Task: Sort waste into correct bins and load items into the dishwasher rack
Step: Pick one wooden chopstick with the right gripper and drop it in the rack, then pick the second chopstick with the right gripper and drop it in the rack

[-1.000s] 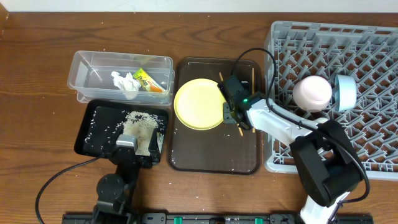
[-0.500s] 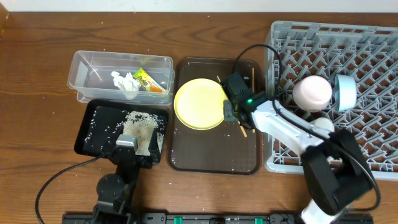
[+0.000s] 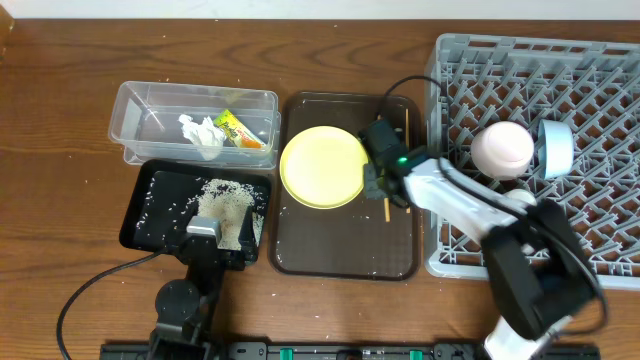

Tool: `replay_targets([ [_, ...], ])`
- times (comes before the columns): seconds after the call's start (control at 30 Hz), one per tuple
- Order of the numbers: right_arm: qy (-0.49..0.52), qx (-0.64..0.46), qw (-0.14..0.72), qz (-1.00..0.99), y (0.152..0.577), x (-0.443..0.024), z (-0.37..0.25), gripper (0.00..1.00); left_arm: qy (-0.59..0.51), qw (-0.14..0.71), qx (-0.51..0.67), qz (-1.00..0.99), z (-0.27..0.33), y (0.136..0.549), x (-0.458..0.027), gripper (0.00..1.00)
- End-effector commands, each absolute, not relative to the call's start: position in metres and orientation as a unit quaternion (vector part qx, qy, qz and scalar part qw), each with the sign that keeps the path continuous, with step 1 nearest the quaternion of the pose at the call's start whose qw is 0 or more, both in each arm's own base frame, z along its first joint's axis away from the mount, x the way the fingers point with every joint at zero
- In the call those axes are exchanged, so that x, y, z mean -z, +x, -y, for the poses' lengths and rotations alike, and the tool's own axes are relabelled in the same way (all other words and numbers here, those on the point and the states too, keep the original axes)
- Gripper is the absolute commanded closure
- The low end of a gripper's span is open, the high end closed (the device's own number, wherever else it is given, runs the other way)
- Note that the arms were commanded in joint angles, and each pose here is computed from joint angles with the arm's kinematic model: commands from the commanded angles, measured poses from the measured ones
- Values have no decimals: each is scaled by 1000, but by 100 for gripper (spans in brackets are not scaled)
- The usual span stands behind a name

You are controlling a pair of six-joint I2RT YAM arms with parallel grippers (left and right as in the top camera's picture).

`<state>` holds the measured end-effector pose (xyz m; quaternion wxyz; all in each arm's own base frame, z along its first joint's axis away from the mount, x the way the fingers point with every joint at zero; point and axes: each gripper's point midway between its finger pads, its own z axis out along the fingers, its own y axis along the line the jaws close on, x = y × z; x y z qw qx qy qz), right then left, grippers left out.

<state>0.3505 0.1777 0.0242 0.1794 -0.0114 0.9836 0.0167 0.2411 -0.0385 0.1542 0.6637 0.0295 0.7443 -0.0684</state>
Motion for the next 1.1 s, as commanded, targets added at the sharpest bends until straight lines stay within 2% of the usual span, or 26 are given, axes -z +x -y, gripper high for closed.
replay_targets([
  [0.0,9,-59,278,-959,372,-109,-166,99,31,647,62,-759,37,241,-137,5],
  [0.13,34,-65,355,-932,377,-176,-130,99,31,647,62,-759,37,241,-137,5],
  [0.27,91,-11,384,-919,376,-200,-73,99,31,647,62,-759,37,241,-137,5],
  [0.47,115,-10,308,-944,373,-159,-44,99,31,647,62,-759,37,241,-137,4],
  [0.67,64,21,253,-965,373,-118,-50,98,31,647,62,-759,37,241,-137,5],
  [0.73,36,18,254,-966,372,-119,-57,89,31,647,62,-759,37,241,-137,5],
  [0.83,-6,-20,256,-966,367,-126,-83,64,31,647,62,-759,37,241,-137,5],
  [0.87,-16,-32,255,-966,365,-126,-92,59,31,647,62,-759,37,241,-137,5],
  [0.97,-48,-52,245,-967,355,-124,-119,48,31,647,62,-759,37,241,-137,5],
  [1.07,-60,-61,232,-969,344,-116,-145,45,31,647,62,-759,37,241,-137,5],
])
